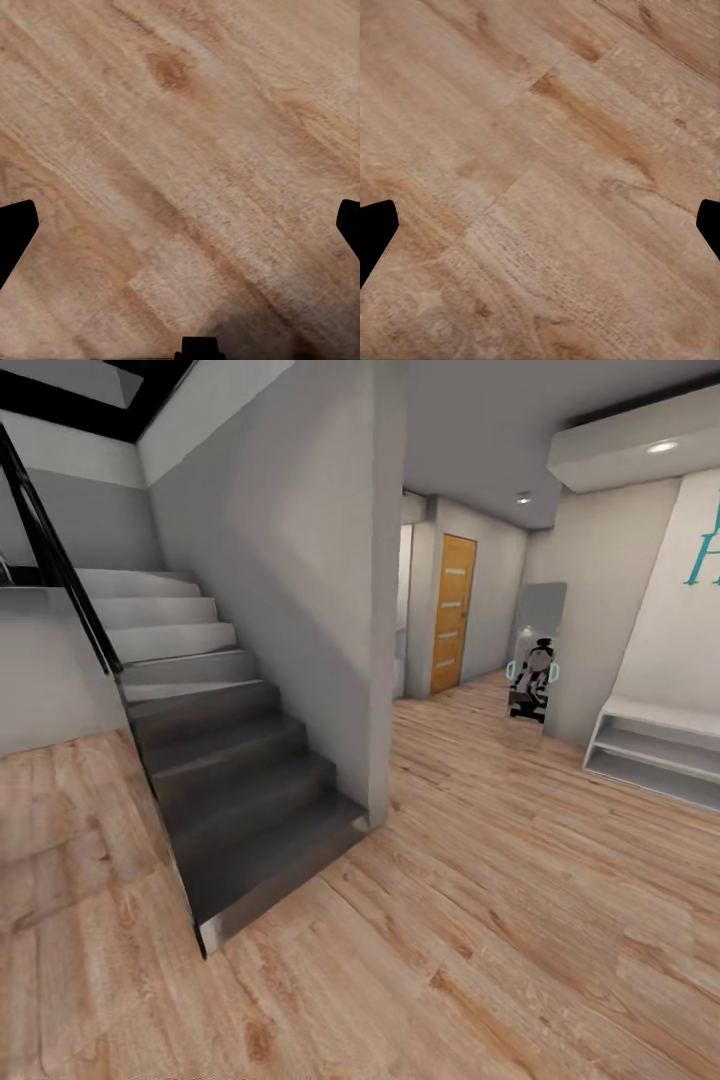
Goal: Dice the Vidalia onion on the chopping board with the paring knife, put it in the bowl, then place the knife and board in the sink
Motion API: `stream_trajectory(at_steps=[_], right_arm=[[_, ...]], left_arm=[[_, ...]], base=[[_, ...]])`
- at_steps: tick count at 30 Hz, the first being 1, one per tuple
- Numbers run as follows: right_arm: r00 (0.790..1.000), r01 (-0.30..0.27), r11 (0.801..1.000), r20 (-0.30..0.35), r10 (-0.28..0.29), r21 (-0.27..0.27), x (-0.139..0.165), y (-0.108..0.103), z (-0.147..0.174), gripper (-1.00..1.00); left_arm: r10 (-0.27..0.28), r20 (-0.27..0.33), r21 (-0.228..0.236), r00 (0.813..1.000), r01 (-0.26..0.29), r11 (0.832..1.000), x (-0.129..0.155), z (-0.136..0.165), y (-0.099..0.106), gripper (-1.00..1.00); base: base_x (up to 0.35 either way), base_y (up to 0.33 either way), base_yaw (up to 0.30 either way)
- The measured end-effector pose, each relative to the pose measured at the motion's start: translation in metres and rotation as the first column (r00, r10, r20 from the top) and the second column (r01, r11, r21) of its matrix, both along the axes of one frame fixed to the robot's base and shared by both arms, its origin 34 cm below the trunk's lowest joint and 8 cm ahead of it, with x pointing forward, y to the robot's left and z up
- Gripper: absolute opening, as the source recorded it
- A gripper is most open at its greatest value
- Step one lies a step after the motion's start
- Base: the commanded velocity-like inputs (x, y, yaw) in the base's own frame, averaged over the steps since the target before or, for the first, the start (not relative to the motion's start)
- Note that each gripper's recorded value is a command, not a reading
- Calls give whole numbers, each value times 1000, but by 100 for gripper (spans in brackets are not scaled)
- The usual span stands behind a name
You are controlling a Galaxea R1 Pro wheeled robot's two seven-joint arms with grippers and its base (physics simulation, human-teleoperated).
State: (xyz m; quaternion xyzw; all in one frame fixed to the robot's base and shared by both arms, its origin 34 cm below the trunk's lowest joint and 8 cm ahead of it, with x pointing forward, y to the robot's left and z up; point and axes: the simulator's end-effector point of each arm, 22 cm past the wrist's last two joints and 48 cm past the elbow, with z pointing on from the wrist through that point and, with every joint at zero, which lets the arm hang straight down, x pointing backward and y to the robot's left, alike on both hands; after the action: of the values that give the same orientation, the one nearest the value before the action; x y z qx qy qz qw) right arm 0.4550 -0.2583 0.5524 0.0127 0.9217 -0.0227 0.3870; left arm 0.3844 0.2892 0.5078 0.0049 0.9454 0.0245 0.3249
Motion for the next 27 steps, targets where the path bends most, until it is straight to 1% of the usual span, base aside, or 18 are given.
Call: stream_trajectory(at_steps=[10, 19, 27], right_arm=[[1000, 10, 1000, 11, -10, -9, 1, -3, 2, 100], [1000, 13, 1000, 17, -13, -11, 2, -3, 2, 100], [1000, 14, 1000, 6, -14, -12, -2, -3, -1, 100]], left_arm=[[-7, -12, 0, 1000, 7, 1000, -5, -3, -1, 100], [-11, -16, -15, 1000, 11, 1000, -7, -4, -13, 100], [-11, -37, -16, 999, 11, 1000, -15, -9, -14, 100]], base=[[0, 0, 246], [0, 0, 247], [0, 0, 247]])
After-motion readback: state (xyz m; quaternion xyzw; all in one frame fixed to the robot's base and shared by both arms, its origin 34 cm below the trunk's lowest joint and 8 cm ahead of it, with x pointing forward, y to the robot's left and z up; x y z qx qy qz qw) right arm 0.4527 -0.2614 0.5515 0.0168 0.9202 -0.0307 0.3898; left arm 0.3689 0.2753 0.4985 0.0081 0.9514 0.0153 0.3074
